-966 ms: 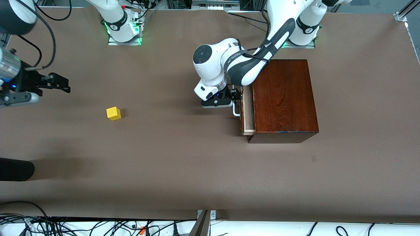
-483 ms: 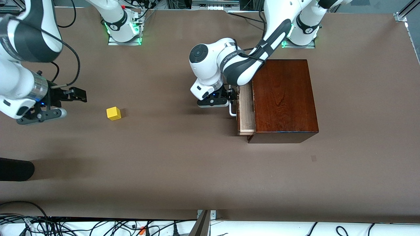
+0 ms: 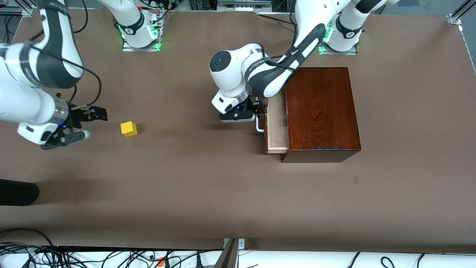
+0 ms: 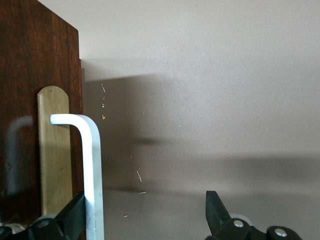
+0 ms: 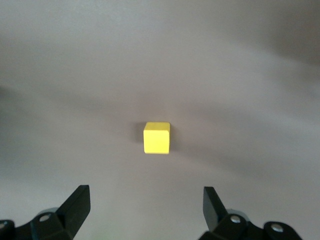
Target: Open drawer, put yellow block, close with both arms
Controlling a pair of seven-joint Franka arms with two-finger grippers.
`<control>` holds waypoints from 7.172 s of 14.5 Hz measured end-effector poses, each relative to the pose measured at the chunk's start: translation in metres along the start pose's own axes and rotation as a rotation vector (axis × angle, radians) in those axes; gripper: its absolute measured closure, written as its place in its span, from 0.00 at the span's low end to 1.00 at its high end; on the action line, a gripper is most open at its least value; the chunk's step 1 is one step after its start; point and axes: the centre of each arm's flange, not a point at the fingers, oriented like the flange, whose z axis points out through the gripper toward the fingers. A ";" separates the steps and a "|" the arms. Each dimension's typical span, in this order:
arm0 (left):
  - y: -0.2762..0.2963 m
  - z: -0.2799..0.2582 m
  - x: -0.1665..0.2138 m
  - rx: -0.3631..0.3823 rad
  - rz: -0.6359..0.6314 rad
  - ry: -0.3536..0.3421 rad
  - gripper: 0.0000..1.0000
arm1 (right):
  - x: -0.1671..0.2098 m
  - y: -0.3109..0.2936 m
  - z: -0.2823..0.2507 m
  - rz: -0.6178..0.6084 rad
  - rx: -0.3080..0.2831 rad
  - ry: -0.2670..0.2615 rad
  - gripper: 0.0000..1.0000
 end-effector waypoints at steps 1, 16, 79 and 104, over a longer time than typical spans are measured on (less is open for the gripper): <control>0.000 0.000 0.000 0.001 0.000 0.001 0.00 | 0.002 0.001 0.018 0.001 0.005 0.002 0.00; 0.019 -0.010 0.000 -0.105 -0.015 0.008 0.00 | -0.006 0.011 0.159 0.043 -0.012 0.073 0.00; -0.525 -0.195 0.089 -0.254 0.073 -0.143 0.00 | -0.018 -0.595 0.013 -1.094 -0.252 0.160 0.45; -0.524 -0.193 0.091 -0.254 0.073 -0.135 0.00 | 0.031 -0.605 0.121 -1.331 -0.317 0.092 0.45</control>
